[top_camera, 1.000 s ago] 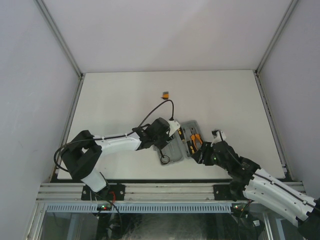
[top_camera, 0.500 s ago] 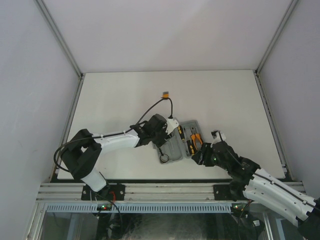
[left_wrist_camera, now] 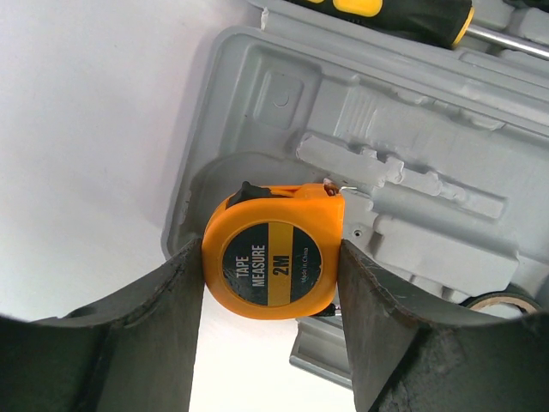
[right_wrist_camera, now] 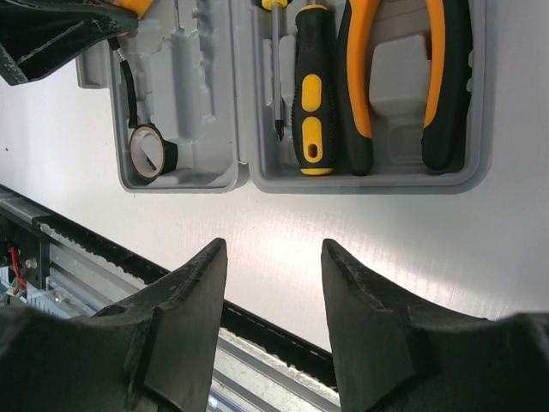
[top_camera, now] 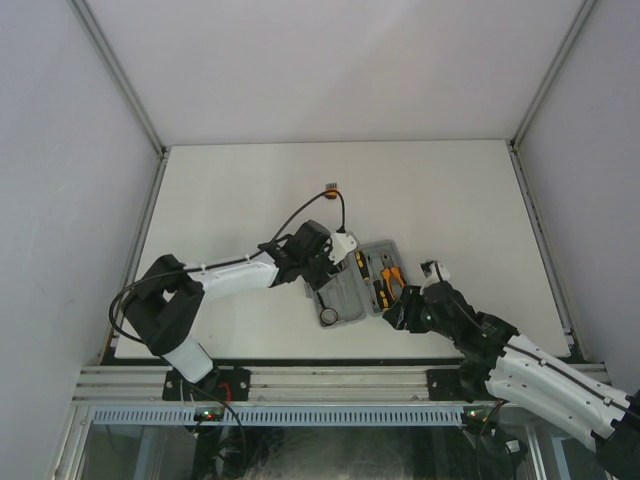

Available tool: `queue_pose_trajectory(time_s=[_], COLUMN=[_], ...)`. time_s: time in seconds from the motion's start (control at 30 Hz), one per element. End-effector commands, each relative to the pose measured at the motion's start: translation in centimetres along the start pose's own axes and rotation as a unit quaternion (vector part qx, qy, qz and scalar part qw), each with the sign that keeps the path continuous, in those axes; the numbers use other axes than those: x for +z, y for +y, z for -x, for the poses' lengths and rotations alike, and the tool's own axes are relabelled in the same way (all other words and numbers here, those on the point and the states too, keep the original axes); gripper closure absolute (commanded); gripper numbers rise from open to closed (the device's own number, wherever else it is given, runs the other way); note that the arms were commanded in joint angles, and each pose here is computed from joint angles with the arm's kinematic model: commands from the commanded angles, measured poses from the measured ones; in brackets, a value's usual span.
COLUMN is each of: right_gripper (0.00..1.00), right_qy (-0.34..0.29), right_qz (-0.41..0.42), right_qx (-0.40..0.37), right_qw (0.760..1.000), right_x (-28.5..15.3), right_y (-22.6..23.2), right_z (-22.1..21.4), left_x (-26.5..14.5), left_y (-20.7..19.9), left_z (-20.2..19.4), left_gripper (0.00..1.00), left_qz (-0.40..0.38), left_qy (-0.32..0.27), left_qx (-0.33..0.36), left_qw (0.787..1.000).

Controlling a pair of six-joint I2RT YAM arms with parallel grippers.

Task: Sort the tools into containers
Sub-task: Place the engineering item in the storage box.

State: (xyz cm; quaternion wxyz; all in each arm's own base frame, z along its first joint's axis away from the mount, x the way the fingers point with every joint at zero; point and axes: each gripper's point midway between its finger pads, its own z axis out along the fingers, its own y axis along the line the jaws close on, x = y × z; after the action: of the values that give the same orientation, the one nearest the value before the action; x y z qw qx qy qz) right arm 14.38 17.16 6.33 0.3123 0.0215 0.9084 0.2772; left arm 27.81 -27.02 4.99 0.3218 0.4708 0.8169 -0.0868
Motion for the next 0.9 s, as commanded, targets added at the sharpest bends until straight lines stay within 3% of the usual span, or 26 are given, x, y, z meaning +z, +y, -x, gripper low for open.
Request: queue_pose_trajectory(time_s=[0.0,0.43,0.87], right_gripper=[0.52,0.52,0.52], right_qy=[-0.018,-0.015,-0.014], right_qz=[0.021,0.022,0.025], right_qx=[0.005,0.004,0.007], right_qw=[1.000,1.000,1.000], right_x=[-0.5,-0.3,-0.3], right_y=[1.7,1.8,2.0], right_z=[1.6,1.5,1.5], left_x=[-0.4,0.5,0.8], left_y=[1.1,2.2,1.7], left_z=[3.0,2.1,1.6], left_gripper=[0.93,0.88,0.64], left_qz=[0.003,0.013,0.001], left_qy=[-0.034,-0.011,-0.004], left_qx=[0.011,0.012,0.009], left_qw=[0.999,1.000,1.000])
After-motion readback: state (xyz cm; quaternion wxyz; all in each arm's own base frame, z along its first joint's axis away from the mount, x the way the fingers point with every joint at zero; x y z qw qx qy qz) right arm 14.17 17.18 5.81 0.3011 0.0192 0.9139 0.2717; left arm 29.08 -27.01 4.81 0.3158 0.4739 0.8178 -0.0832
